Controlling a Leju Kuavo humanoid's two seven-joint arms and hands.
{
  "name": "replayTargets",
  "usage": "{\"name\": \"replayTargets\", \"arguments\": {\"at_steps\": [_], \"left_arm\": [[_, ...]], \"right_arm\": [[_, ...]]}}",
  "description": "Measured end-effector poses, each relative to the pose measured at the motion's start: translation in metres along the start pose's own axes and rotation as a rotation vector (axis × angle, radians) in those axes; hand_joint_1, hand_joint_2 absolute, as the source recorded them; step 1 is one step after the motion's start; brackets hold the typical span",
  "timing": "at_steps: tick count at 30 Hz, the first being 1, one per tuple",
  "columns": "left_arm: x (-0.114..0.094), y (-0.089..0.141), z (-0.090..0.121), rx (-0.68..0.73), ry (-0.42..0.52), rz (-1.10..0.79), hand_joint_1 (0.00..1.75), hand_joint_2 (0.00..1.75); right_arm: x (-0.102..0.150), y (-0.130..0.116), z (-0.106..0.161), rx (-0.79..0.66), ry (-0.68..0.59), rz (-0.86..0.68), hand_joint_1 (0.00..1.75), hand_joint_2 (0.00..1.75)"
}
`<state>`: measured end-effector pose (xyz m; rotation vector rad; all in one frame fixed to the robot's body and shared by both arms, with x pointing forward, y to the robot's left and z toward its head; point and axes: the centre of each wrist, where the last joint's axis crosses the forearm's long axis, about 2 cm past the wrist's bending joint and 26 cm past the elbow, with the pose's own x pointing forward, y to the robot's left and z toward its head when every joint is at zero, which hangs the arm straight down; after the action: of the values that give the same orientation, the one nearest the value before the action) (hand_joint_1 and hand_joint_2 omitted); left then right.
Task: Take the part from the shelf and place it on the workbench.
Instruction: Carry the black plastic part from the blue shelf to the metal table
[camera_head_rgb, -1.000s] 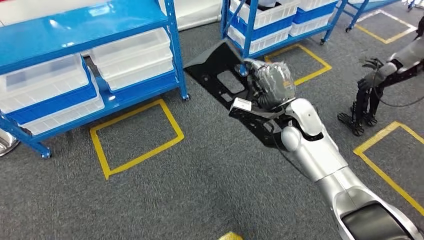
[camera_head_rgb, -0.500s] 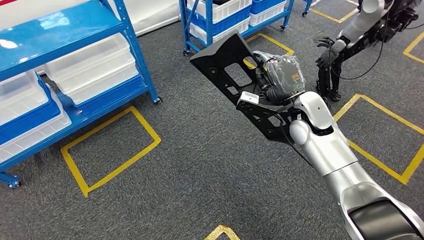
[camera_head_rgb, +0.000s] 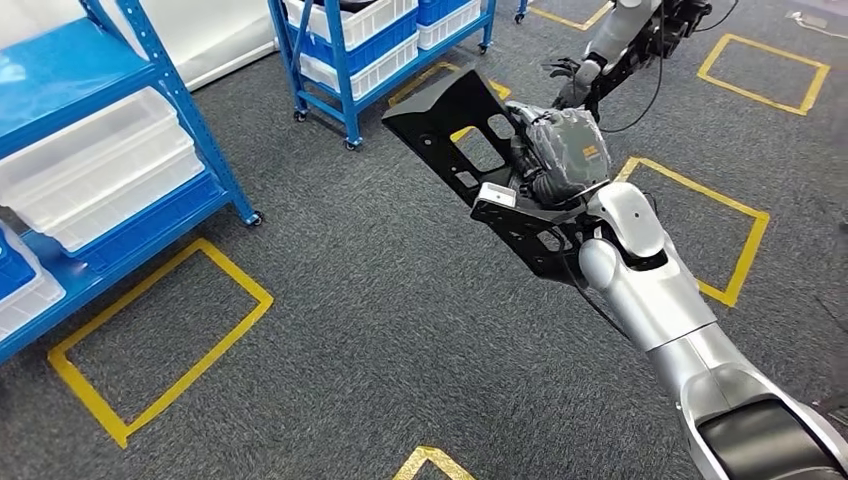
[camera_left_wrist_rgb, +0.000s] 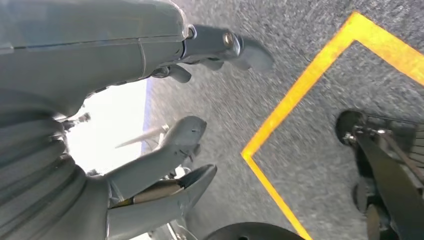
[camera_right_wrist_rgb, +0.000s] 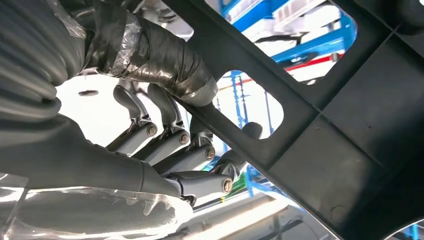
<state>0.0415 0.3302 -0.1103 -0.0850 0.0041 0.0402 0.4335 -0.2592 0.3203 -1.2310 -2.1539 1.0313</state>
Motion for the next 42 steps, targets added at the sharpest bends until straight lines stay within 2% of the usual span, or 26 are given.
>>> {"name": "replayTargets", "arguments": {"at_steps": [15,22,30,42], "left_arm": [[0.002,-0.001,0.000,-0.008,-0.005,0.010,0.00,1.75],[-0.005,-0.002,-0.001,-0.013,0.008,0.017,0.00,1.75],[-0.002,0.000,0.000,-0.013,0.002,0.026,0.00,1.75],[-0.004,0.001,0.000,-0.013,0.002,0.033,0.00,1.75]], "right_arm": [[-0.003,-0.004,0.003,-0.003,-0.001,0.035,1.75,1.75],[-0.006,-0.006,0.005,0.004,0.002,0.053,1.75,1.75],[-0.016,-0.016,0.006,0.006,0.002,0.091,1.75,1.75],[-0.028,-0.036,-0.008,-0.001,-0.003,0.148,1.75,1.75]]}}
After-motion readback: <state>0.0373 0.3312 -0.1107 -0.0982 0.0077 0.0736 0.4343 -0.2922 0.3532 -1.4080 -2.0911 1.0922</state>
